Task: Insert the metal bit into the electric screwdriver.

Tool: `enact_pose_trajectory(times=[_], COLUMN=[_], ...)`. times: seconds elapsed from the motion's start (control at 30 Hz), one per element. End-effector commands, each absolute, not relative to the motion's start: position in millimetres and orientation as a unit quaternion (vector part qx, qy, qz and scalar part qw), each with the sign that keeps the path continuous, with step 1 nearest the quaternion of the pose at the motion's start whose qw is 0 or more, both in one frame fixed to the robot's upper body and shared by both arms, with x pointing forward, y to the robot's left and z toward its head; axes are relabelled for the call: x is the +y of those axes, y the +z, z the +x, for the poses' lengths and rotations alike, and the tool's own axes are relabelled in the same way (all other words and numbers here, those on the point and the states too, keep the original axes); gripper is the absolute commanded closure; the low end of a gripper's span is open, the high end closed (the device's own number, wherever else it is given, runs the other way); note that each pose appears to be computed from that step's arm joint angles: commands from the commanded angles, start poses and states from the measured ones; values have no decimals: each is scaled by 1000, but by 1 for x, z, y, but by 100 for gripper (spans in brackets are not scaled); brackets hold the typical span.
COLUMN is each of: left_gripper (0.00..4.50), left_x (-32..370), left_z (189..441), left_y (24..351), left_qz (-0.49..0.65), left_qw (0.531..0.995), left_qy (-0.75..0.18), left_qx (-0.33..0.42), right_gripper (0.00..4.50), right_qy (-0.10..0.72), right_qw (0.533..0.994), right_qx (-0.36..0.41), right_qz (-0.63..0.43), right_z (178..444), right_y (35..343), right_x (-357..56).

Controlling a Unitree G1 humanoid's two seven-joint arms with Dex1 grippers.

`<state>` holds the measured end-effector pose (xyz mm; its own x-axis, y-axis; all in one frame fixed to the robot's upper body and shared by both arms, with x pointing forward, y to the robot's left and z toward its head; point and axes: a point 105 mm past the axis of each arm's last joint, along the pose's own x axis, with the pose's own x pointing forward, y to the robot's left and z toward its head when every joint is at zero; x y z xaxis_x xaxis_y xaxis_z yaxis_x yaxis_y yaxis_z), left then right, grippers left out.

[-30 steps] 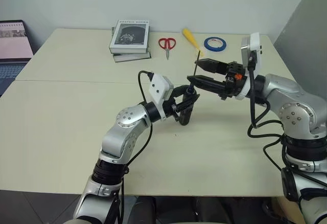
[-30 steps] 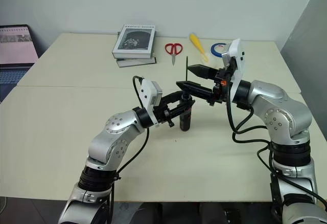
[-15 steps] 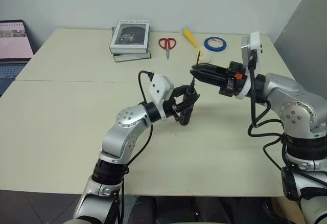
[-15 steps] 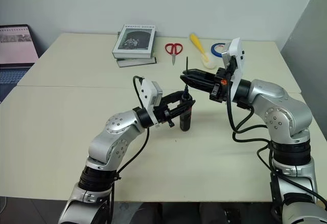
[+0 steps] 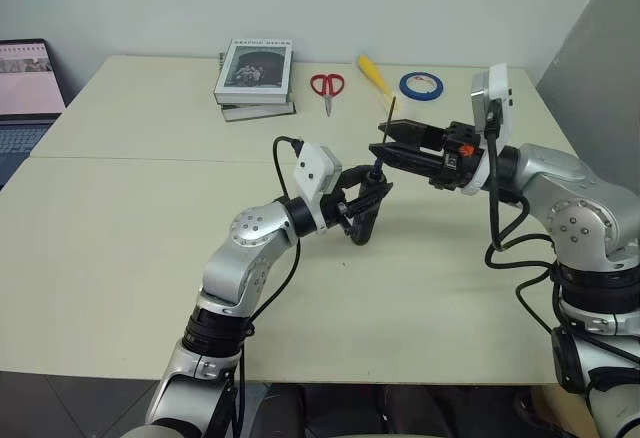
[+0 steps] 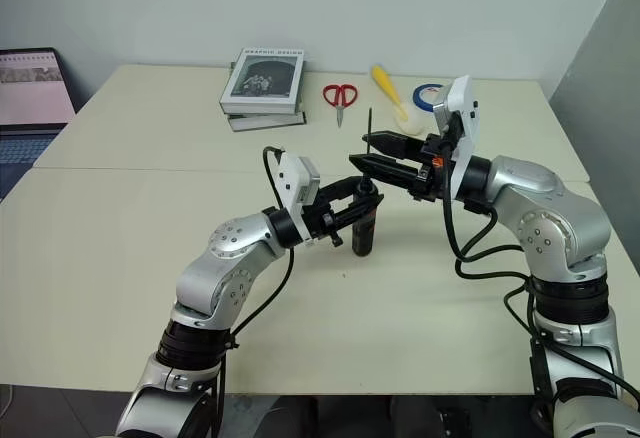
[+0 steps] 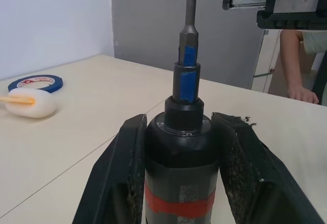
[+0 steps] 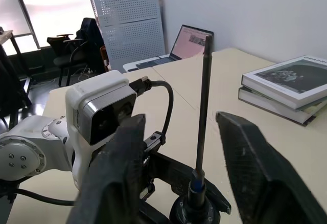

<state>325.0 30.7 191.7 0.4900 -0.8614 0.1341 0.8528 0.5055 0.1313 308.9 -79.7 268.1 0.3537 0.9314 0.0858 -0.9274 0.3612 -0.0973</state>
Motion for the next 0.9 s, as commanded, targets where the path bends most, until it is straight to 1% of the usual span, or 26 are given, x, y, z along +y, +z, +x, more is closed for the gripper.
enact_pose_trajectory(times=[0.03, 0.1, 0.17, 0.23, 0.3, 0.37, 0.47, 0.53, 0.57, 0.63, 0.7, 0.77, 0.9], left_gripper=[287, 287, 287, 287, 287, 287, 287, 287, 287, 287, 287, 287, 287], left_x=[28, 28, 30, 33, 39, 45, 53, 58, 60, 66, 69, 74, 79], left_z=[324, 324, 324, 325, 327, 336, 356, 368, 374, 382, 387, 394, 401], left_y=[207, 211, 220, 228, 240, 254, 264, 261, 255, 247, 232, 222, 204], left_qz=[30, 31, 37, 46, 70, 119, 238, 318, 354, 388, 452, 486, 548], left_qw=[858, 857, 856, 855, 855, 853, 837, 814, 798, 780, 728, 697, 622], left_qy=[-498, -498, -496, -493, -487, -478, -469, -471, -480, -490, -516, -526, -552], left_qx=[-120, -127, -140, -151, -165, -171, -151, -120, -85, -40, -3, 31, 88], right_gripper=[117, 70, 32, 5, 0, 0, 0, 0, 0, 0, 0, 0, 0], right_qy=[556, 552, 544, 536, 521, 496, 472, 464, 464, 469, 478, 485, 476], right_qw=[826, 829, 834, 839, 846, 859, 868, 869, 866, 860, 852, 845, 839], right_qx=[-81, -76, -70, -66, -60, -58, -60, -44, -28, -9, 12, 23, 28], right_qz=[-37, -44, -56, -68, -89, -113, -140, -165, -181, -199, -213, -224, -261], right_z=[304, 303, 301, 299, 296, 293, 285, 278, 272, 264, 253, 247, 244], right_y=[277, 275, 273, 272, 270, 269, 268, 261, 254, 246, 238, 232, 227], right_x=[-90, -95, -103, -111, -123, -139, -157, -164, -167, -168, -166, -163, -160])
